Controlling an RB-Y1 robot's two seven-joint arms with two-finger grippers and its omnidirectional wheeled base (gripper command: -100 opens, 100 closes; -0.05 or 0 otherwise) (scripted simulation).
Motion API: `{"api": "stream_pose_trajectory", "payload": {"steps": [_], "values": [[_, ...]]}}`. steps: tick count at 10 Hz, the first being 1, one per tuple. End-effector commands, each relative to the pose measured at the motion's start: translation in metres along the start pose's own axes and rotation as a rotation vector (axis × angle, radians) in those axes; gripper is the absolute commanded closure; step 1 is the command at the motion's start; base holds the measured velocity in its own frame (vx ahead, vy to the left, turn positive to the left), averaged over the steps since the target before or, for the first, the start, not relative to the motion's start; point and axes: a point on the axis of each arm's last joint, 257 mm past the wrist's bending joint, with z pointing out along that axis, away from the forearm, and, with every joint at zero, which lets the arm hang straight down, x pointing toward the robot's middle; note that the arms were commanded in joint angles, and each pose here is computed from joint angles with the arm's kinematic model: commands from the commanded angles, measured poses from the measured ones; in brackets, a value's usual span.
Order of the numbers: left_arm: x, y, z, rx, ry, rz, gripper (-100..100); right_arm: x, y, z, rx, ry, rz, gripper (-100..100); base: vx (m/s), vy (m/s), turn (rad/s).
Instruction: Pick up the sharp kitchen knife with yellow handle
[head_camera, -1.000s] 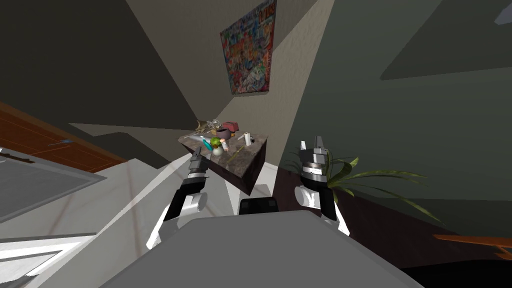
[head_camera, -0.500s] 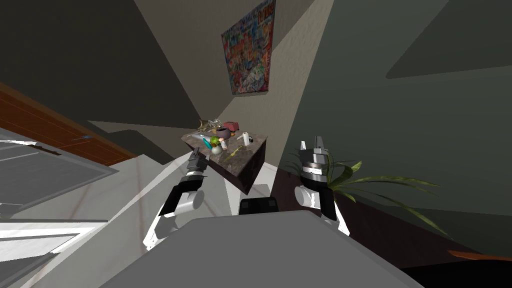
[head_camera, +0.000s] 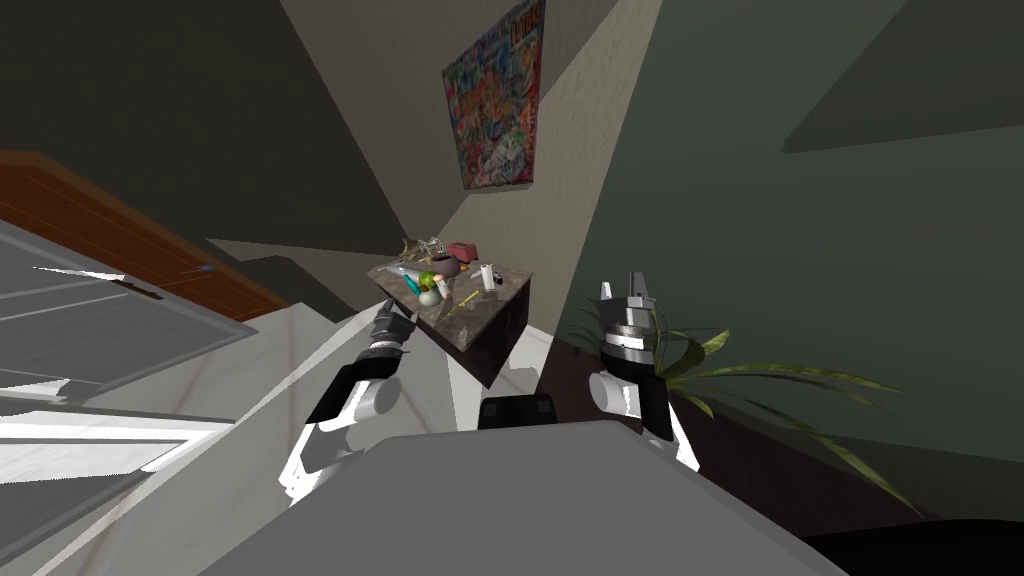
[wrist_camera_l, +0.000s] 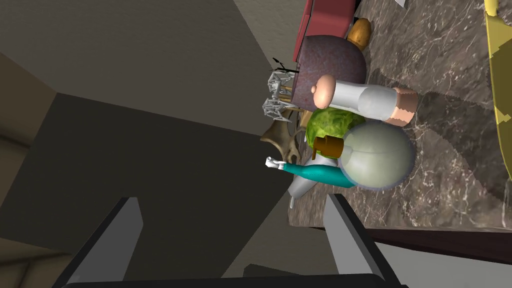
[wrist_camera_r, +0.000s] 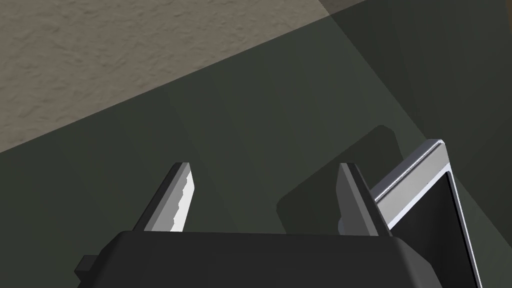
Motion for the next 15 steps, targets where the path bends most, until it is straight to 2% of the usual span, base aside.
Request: {"api": "stream_pose_trajectory", "payload": {"steps": [1,2,3,4,5,6,11,13,14,15], "values": [[-0.004,0.006,0.002,-0.03,-0.008,-0.02,-100,0.0,0.0,0.0,0.0,0.0,0.0,0,-0.012,-0.114,0.06],[-0.012,0.009,0.005,-0.051,-0.02,-0.055,-100,0.0,0.0,0.0,0.0,0.0,0.0,0,0.004,-0.103,0.086],[-0.013,0.012,0.005,-0.064,-0.021,-0.055,-100,0.0,0.0,0.0,0.0,0.0,0.0,0,0.003,-0.091,0.035],[-0.02,0.018,0.007,-0.095,-0.034,-0.087,-100,0.0,0.0,0.0,0.0,0.0,0.0,0,0.013,-0.119,0.056],[-0.021,0.019,0.007,-0.099,-0.034,-0.087,-100,0.0,0.0,0.0,0.0,0.0,0.0,0,0.009,-0.108,0.048],[-0.028,0.025,0.008,-0.128,-0.047,-0.118,-100,0.0,0.0,0.0,0.0,0.0,0.0,0,-0.001,-0.106,0.066],[-0.043,0.042,0.009,-0.208,-0.076,-0.17,-100,0.0,0.0,0.0,0.0,0.0,0.0,0,0.036,-0.089,0.038],[-0.058,0.054,0.008,-0.265,-0.106,-0.209,-100,0.0,0.0,0.0,0.0,0.0,0.0,0,0.074,-0.104,0.038],[-0.058,0.058,0.007,-0.284,-0.108,-0.209,-100,0.0,0.0,0.0,0.0,0.0,0.0,0,0.086,-0.101,0.016],[-0.066,0.064,0.006,-0.311,-0.124,-0.224,-100,0.0,0.0,0.0,0.0,0.0,0.0,0,0.079,-0.082,0.004]]}}
